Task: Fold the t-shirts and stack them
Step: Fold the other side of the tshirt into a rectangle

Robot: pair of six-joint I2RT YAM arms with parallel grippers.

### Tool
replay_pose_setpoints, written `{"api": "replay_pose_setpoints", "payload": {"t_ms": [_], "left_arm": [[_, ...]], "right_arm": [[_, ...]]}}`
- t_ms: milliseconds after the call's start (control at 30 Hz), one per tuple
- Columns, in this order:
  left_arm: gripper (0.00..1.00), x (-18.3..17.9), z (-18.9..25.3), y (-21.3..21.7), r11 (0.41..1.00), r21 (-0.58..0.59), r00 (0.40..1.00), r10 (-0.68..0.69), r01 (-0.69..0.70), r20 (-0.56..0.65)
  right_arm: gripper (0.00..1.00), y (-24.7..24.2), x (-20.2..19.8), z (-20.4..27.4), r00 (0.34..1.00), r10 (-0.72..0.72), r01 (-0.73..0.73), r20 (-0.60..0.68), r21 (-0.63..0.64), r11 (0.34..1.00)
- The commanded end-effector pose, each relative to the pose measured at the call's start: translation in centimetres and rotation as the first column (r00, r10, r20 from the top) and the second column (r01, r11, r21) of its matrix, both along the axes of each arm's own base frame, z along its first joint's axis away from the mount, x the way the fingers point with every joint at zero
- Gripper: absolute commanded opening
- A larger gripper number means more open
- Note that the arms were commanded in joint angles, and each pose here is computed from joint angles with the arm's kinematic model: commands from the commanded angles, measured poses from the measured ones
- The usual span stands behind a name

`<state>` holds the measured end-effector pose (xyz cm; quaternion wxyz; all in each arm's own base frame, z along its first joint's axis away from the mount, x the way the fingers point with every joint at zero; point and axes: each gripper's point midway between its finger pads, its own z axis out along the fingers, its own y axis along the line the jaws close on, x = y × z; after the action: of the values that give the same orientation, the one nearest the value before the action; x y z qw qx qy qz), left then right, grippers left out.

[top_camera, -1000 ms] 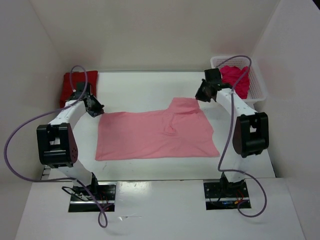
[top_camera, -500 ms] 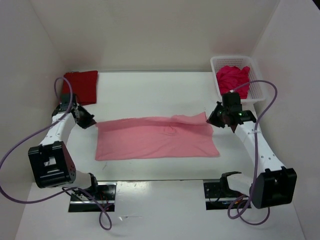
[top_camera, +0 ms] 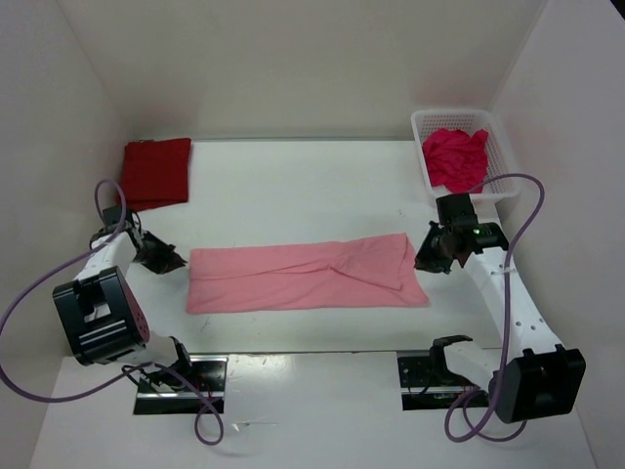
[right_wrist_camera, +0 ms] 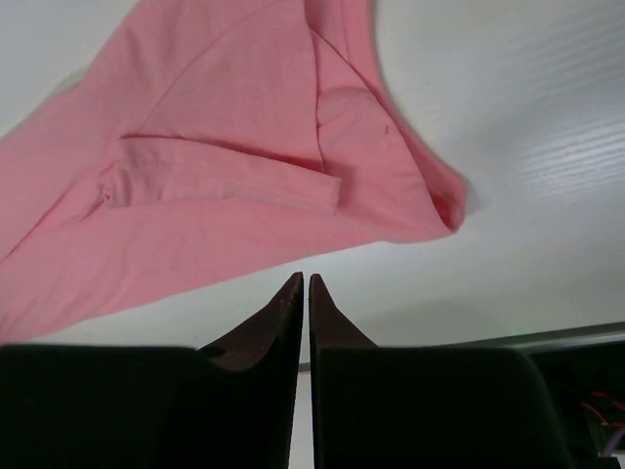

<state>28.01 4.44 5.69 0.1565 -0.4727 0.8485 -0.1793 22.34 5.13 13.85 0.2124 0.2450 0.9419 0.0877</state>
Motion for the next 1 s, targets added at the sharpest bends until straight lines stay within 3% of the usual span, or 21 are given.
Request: {"api": "replay_pose_setpoints", "payload": {"t_ms": [0, 100, 167, 200, 233, 300, 400, 433, 533, 567, 700, 867, 967], "left_arm": [[0.17, 1.1, 3.8, 1.2, 0.997, 0.081, 0.996, -0.002, -0.005, 0.094], [0.24, 1.4, 5.7, 1.7, 0.993, 0.118, 0.990, 0.011, -0.028, 0.139], [0.25, 2.1, 6.2, 0.7, 0.990, 0.140, 0.985, -0.034, 0.011, 0.168], [0.27, 2.1, 5.8, 0.1, 0.990, 0.139, 0.985, -0.051, 0.028, 0.165], [0.29, 2.1, 5.8, -1.1, 0.988, 0.142, 0.981, -0.090, 0.066, 0.171], [0.33, 3.1, 6.0, -2.2, 0.984, 0.151, 0.970, -0.127, 0.096, 0.207], [0.34, 3.8, 5.0, -5.5, 0.974, 0.143, 0.959, -0.204, 0.178, 0.197], [0.34, 4.1, 4.7, -6.3, 0.968, 0.143, 0.953, -0.230, 0.204, 0.197], [0.34, 4.2, 2.2, -9.4, 0.948, 0.113, 0.940, -0.312, 0.298, 0.138], [0.34, 4.0, 1.8, -10.7, 0.939, 0.102, 0.933, -0.338, 0.327, 0.123], [0.34, 3.9, 0.5, -11.5, 0.932, 0.107, 0.930, -0.356, 0.346, 0.095], [0.33, 3.5, -2.2, -11.5, 0.932, 0.082, 0.934, -0.356, 0.353, 0.025], [0.33, 3.4, -3.1, -11.7, 0.931, 0.064, 0.933, -0.360, 0.359, 0.006]], "right_arm": [[0.11, -1.0, -1.2, 1.9, 1.000, -0.006, 0.007, 0.030, -0.038, 0.999], [0.18, -0.5, -0.5, 2.4, 0.999, 0.020, -0.019, 0.042, -0.034, 0.999], [0.18, 1.4, 1.8, 3.4, 0.990, 0.069, -0.073, 0.123, 0.028, 0.997], [0.16, 2.5, 2.6, 2.6, 0.990, 0.087, -0.094, 0.109, 0.059, 0.994], [0.08, 3.9, 3.1, 2.1, 0.987, 0.117, -0.129, 0.110, 0.105, 0.986], [0.00, 7.1, 5.5, 2.3, 0.972, 0.148, -0.175, 0.181, 0.142, 0.974], [0.00, 11.5, 8.3, 1.0, 0.950, 0.205, -0.243, 0.236, 0.150, 0.958], [0.00, 12.6, 9.0, -1.0, 0.954, 0.228, -0.256, 0.194, 0.136, 0.957], [0.15, 15.5, 10.8, -4.0, 0.943, 0.290, -0.307, 0.163, 0.087, 0.948], [0.27, 15.9, 11.5, -4.1, 0.942, 0.290, -0.307, 0.167, 0.087, 0.948], [0.42, 16.5, 12.3, -6.3, 0.938, 0.313, -0.322, 0.150, 0.046, 0.945], [0.45, 16.0, 12.1, -9.2, 0.941, 0.328, -0.330, 0.082, 0.009, 0.944], [0.40, 16.9, 11.5, -9.4, 0.933, 0.354, -0.356, 0.067, 0.015, 0.934]]}}
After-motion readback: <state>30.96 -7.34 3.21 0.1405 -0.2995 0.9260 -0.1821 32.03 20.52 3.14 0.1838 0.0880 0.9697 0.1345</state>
